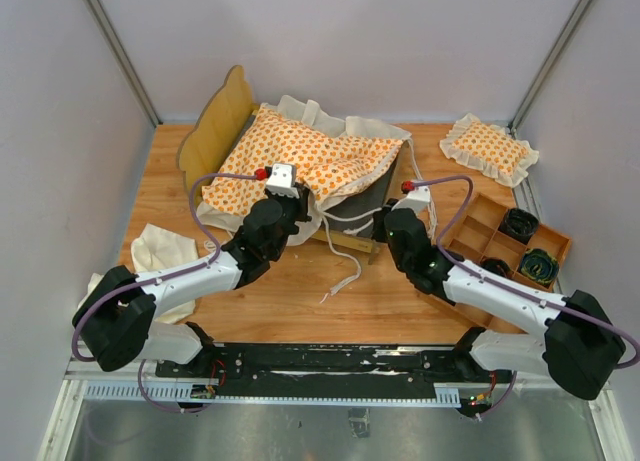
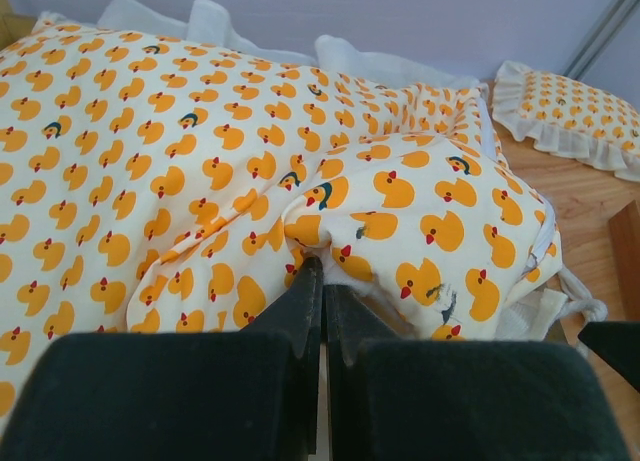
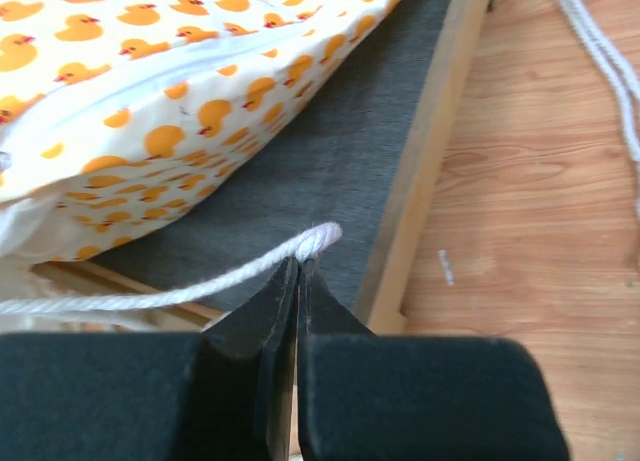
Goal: Set up the pet bed
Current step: Cross the ropes on the bed frame.
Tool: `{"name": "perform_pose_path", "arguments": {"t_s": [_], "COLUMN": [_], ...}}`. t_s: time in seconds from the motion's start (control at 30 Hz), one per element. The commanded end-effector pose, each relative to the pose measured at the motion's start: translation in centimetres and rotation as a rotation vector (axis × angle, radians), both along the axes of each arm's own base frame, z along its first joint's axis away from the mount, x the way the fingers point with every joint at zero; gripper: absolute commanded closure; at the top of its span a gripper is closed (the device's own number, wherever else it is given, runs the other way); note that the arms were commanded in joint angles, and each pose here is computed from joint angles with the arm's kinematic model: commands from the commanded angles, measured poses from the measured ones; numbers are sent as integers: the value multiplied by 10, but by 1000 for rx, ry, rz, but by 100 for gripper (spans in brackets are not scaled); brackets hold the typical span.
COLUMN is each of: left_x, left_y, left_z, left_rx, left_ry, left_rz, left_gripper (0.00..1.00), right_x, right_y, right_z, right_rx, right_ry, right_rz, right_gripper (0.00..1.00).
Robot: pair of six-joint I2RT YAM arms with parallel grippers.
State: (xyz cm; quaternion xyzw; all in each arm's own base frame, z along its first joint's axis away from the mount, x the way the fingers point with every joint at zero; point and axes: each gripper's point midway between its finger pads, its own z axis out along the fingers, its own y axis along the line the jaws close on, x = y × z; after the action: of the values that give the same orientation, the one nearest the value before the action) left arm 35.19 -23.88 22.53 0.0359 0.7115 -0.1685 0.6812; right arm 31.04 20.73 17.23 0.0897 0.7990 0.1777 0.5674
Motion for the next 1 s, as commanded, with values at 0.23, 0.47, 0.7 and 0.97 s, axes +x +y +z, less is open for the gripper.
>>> {"name": "perform_pose_path", "arguments": {"t_s": [0.23,0.47,0.7,0.97], "left_x": [7,12,13,15], "left_y": [16,20,24,28], "left_z": [3,12,7,10], "left_rx": [-59,-80,-79,-77], "left_ry": [-10,-24,-13,-21], "left_rz": [76,91,97,106], "left_gripper": [100,100,100,100], "right_x": [2,16,17,15], "right_y": [40,60,39,72], "right_z": [62,87,38,67], "right_rx": [-70,106,208,387], "right_ry": [-92,-143,-15,29], "right_rz": [256,240,119,204], "right_gripper": [100,100,100,100]}}
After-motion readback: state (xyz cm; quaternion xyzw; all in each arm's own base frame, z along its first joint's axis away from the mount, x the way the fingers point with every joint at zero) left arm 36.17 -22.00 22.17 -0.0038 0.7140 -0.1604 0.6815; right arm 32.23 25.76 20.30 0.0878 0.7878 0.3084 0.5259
